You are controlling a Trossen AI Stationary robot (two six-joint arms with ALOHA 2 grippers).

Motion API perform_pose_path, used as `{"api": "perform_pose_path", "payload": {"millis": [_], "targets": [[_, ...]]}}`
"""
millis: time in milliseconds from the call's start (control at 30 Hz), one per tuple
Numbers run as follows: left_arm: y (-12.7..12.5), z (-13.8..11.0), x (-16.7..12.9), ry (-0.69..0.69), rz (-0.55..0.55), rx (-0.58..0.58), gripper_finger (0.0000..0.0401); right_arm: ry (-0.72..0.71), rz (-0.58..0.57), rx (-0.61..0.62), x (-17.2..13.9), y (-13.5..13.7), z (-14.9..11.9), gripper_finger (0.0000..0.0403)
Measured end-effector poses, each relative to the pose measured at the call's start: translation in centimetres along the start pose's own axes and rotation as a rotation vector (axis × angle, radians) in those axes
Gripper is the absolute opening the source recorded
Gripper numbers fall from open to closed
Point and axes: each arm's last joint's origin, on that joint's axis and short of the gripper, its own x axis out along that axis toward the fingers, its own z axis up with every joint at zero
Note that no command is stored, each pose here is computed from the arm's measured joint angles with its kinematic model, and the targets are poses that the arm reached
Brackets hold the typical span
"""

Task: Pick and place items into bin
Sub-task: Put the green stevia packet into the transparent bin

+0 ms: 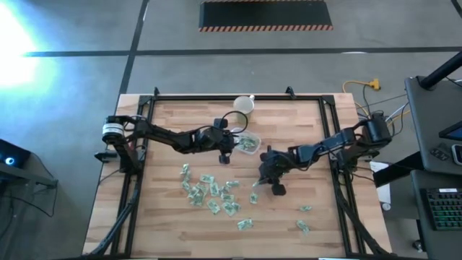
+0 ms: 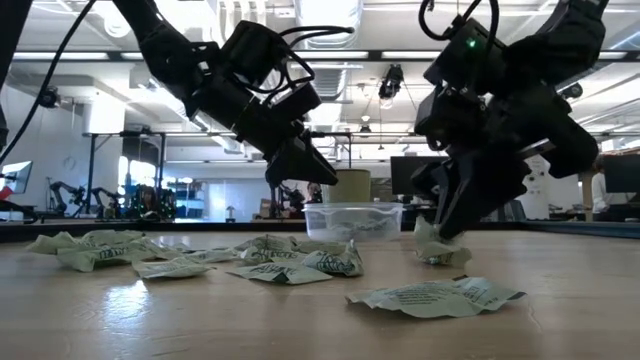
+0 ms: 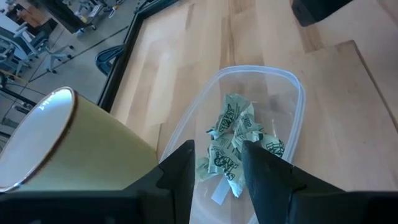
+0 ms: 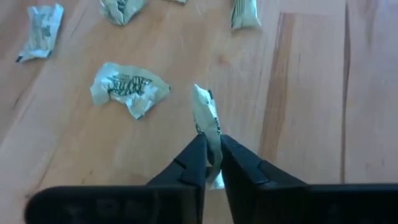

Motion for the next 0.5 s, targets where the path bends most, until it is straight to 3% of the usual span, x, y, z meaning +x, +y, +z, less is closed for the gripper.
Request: {"api": "perform_pose_path", "payload": {"millis": [300,400,500], "targets": [[0.0,-0.1,0.0,0.006,-0.003,0.002,0.0116,-0.080,-0.019,-0.073,-1.7,0.3,1.2,0.0009],[0.0,-0.1,0.0,0.005,-0.003,0.002,0.0116,-0.113,-0.129,-0.124,-2.5,0.2,1.7,0.0009],[0.0,0.0,0.0,0.005,-0.003,0.002,0.0116,-0.133,-0.320,-0.183,-3.4,-0.1,2.2,0.0009]]}}
